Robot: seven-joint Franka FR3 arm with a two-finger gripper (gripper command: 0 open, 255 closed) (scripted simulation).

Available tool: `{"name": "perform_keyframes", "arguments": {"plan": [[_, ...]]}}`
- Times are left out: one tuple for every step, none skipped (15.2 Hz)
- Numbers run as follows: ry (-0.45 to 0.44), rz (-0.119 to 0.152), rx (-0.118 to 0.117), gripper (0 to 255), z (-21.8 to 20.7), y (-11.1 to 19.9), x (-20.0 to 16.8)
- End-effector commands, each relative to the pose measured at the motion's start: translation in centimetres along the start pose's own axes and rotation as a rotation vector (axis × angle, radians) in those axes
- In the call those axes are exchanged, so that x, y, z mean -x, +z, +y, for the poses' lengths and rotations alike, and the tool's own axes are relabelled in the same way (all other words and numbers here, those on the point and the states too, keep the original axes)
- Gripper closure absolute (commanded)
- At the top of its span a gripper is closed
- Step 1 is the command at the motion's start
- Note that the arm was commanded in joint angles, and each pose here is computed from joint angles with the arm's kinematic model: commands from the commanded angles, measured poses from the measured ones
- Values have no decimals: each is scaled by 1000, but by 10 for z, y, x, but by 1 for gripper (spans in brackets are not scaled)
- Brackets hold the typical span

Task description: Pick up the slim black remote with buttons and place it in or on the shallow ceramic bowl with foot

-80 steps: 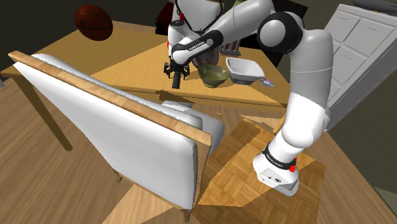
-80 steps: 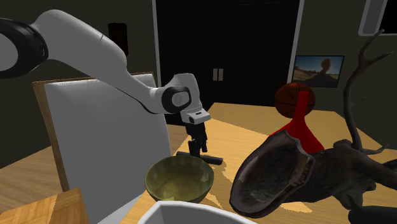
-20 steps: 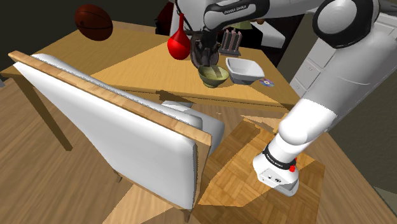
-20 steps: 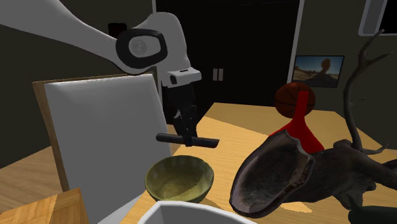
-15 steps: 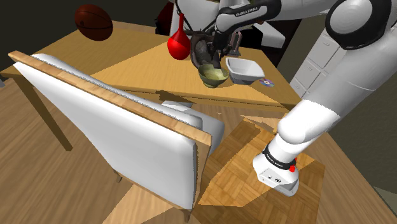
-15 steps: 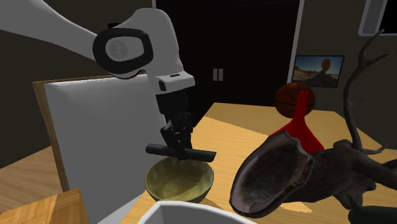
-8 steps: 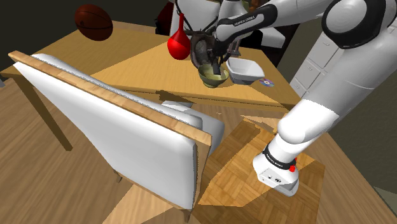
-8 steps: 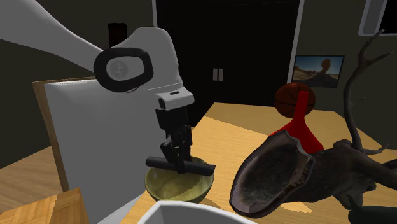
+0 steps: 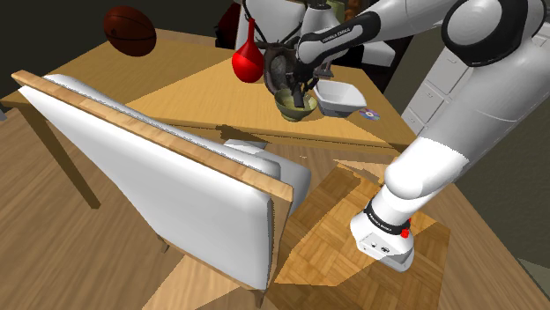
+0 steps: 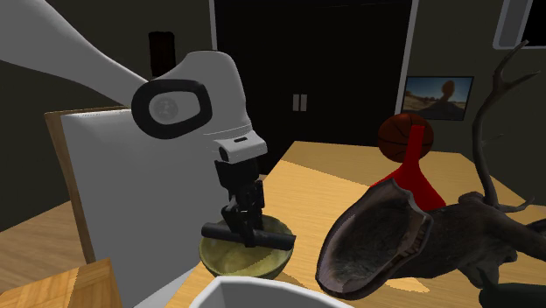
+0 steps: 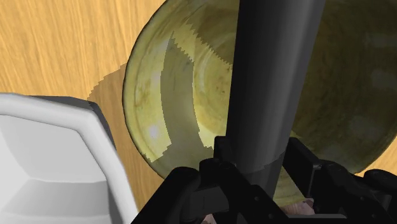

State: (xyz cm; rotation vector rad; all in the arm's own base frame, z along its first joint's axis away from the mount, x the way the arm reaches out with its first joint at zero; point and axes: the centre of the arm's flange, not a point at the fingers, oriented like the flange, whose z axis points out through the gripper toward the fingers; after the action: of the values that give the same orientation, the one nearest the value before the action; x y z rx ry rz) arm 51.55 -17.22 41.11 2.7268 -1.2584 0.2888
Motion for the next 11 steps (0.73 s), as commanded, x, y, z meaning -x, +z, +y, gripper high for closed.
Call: {"name": "perform_keyframes", "arguments": {"plan": [[0, 0, 0, 255, 0, 0, 0], [0, 0, 0, 255, 0, 0, 0], [0, 0, 0, 255, 0, 0, 0], [0, 0, 0, 0, 0, 0, 0], [0, 0, 0, 0, 0, 0, 0], [0, 0, 0, 0, 0, 0, 0], [0, 0, 0, 0, 0, 0, 0], [0, 0, 0, 0, 0, 0, 0], [0, 0, 0, 0, 0, 0, 0], [0, 0, 0, 0, 0, -13, 0], [0, 0, 0, 0, 0, -26, 0]]}}
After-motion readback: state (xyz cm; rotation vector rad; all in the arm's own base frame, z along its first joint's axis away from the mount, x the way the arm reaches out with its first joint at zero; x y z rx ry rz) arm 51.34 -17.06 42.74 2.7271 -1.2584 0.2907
